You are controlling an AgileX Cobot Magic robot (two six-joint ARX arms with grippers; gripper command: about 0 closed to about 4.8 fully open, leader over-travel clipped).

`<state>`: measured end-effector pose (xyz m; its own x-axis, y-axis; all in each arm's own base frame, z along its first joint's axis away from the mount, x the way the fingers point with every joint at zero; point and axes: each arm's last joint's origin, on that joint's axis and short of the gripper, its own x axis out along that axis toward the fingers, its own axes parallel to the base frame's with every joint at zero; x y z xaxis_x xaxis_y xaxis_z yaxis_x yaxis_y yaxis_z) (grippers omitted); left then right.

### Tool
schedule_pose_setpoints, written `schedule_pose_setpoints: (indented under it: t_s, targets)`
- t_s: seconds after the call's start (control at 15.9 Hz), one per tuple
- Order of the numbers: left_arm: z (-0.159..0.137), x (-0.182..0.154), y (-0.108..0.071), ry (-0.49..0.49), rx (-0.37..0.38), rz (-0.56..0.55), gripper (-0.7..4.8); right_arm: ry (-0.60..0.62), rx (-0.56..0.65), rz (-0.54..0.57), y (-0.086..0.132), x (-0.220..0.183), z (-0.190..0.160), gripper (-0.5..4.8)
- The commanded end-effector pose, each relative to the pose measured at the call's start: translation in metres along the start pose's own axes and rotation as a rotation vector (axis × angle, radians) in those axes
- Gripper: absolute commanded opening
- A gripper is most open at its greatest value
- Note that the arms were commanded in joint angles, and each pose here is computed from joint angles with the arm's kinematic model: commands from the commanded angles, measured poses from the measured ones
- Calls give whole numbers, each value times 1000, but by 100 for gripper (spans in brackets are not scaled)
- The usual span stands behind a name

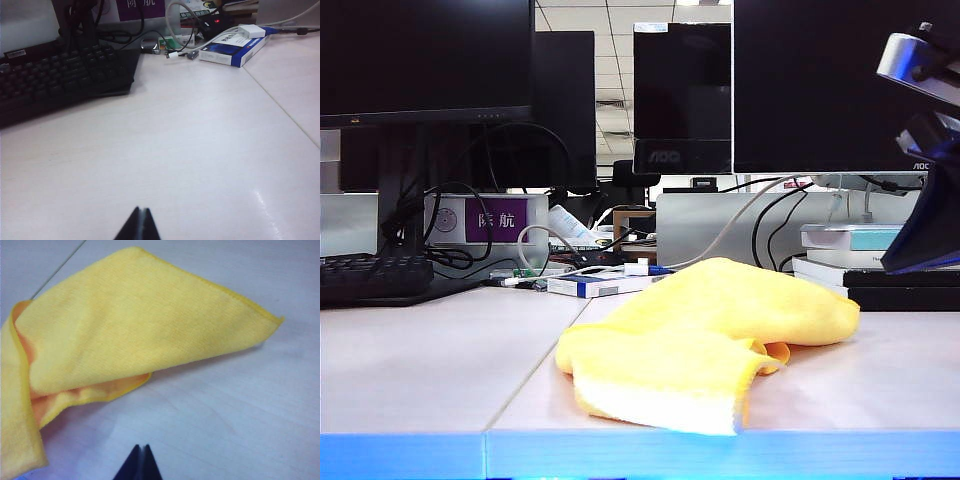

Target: Wipe the table from front to back using the rag.

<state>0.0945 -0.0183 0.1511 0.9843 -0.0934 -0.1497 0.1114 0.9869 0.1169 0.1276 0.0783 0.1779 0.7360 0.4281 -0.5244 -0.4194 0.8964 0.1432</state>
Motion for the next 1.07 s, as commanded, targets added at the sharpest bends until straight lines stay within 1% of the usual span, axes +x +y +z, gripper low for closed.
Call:
schedule_pose_setpoints:
  t_s: [0.06, 0.19, 0.38, 0.57, 0.94, 1.07]
  targets:
    - [-2, 0, 0, 18, 1, 4, -1, -17, 3, 3, 0, -1, 2, 0]
    - [-2, 0, 0, 17, 1, -2, -1, -17, 3, 3, 0, -1, 2, 0]
    - [-2, 0, 0, 17, 1, -2, -1, -90, 9, 8, -3, -10, -7, 0]
    - [-2, 0, 0, 13, 0, -1, -1, -167, 34, -19, -12, -18, -21, 0]
    - [-2, 0, 0, 13, 1, -5, -1, -373, 119, -240, -43, -28, -45, 0]
    - [-2, 0, 0, 12, 0, -5, -1, -372, 112, -274, -48, -31, -53, 0]
